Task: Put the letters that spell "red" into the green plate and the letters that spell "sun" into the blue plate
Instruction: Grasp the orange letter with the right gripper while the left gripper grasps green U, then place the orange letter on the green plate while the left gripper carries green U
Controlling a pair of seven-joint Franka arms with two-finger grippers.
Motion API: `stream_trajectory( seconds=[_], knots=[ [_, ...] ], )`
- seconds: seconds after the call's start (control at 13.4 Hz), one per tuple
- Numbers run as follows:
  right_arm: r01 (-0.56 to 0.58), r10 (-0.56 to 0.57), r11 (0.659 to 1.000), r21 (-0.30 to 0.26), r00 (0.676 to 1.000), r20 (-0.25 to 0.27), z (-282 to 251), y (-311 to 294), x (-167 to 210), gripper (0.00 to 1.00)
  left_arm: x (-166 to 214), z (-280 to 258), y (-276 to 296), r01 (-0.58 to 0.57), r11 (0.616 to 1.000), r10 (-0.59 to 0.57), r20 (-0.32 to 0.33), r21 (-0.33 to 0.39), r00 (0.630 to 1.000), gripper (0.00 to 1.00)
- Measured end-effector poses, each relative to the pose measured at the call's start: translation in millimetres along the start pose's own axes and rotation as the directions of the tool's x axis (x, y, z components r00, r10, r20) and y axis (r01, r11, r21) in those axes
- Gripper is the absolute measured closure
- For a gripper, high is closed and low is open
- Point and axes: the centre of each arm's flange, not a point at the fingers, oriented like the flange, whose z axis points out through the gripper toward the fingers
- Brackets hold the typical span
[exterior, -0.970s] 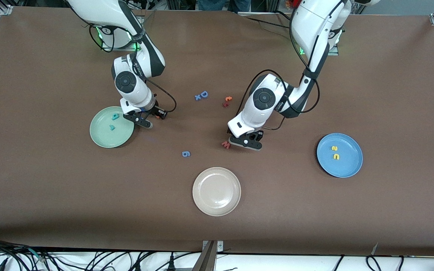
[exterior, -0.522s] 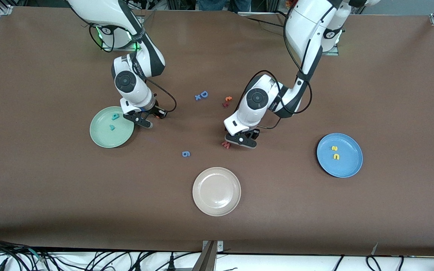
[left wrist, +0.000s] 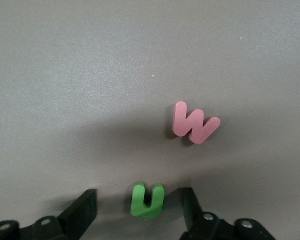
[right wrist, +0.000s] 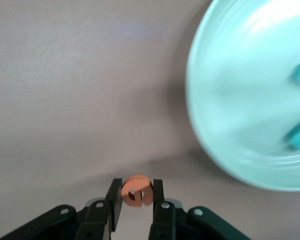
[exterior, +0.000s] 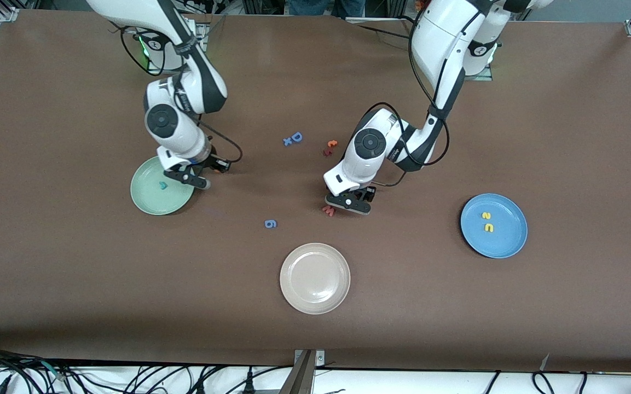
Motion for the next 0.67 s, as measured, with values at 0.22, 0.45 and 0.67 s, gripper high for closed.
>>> stream_trajectory(
  seconds=[0.22,0.45,0.67],
  knots=[
    [0.078,-0.078,0.997,-0.004,0.997,-0.005,-14,36,24,0.72,0,-2,5,-0.022,1.0,0.022,-0.007,0.006,1.0,0.47],
    [0.125,-0.125,0.992,-0.013,0.992,-0.002,-12,58,37,0.72,-1,-2,7,-0.041,0.999,0.041,-0.013,0.02,0.999,0.59],
    [0.139,-0.139,0.99,-0.021,0.99,-0.011,0,77,49,0.72,0,-3,7,-0.041,0.999,0.042,-0.015,0.022,0.999,0.67]
  ],
)
